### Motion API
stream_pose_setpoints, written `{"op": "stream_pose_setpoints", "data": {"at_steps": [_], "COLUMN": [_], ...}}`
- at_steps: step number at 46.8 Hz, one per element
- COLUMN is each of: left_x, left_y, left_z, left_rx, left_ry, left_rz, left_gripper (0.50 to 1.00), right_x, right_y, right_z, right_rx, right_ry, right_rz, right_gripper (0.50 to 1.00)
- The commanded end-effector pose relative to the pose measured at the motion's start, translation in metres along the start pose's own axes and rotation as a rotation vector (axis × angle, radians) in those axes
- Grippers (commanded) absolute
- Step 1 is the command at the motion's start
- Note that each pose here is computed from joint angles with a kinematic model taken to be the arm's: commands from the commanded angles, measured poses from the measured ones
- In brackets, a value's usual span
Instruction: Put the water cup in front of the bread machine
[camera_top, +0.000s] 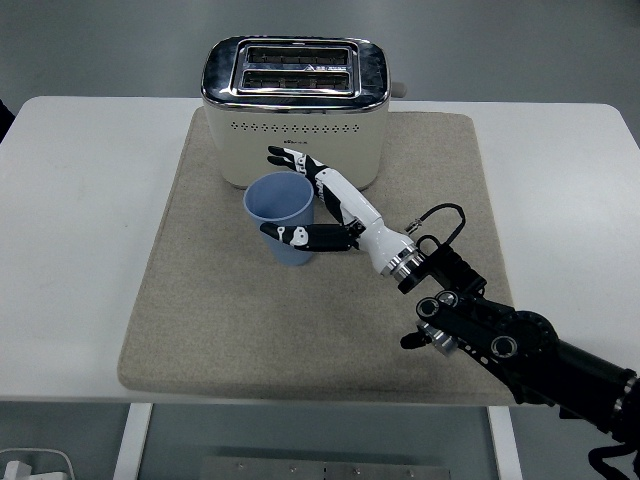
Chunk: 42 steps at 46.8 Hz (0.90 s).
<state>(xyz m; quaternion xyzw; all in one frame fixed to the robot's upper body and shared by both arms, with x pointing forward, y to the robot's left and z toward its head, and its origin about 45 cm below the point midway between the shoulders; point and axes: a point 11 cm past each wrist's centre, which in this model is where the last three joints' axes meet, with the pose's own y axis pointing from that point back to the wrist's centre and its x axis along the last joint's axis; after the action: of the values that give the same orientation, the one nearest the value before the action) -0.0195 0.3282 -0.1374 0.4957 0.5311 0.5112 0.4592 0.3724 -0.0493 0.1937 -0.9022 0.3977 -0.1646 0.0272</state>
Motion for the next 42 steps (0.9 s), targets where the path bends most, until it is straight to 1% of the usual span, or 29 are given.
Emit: {"op": "stream_pose_setpoints", "data": {"at_steps": [1,15,24,36,42], "left_x": [0.000,0.000,0.000,0.000,0.000], "left_y": [0.000,0.000,0.000,0.000,0.000], "left_z": [0.000,0.000,0.000,0.000,0.000], "left_rx": [0.000,0.000,0.000,0.000,0.000], "left_ry": [-0.001,0.000,0.000,0.000,0.000], "left_rz": [0.000,0.000,0.000,0.000,0.000], "left_gripper": [1.000,1.000,1.000,1.000,1.000], "right_x": [0.000,-0.001,-0.003,-0.003,-0.005], "right_y": [0.000,0.000,-0.003,-0.004,-0.006], "right_z": [-0.001,-0.001,-0.007,-0.008,-0.013], "right_rx": [0.002,0.003,0.019,0.023,0.037], "right_ry": [-0.001,-0.006,-0.011,-0.016,-0.022], "right_rz": [-0.001,0.000,-0.007,-0.006,-0.014], "right_gripper": [0.919,0.919,0.919,0.919,0.921]}}
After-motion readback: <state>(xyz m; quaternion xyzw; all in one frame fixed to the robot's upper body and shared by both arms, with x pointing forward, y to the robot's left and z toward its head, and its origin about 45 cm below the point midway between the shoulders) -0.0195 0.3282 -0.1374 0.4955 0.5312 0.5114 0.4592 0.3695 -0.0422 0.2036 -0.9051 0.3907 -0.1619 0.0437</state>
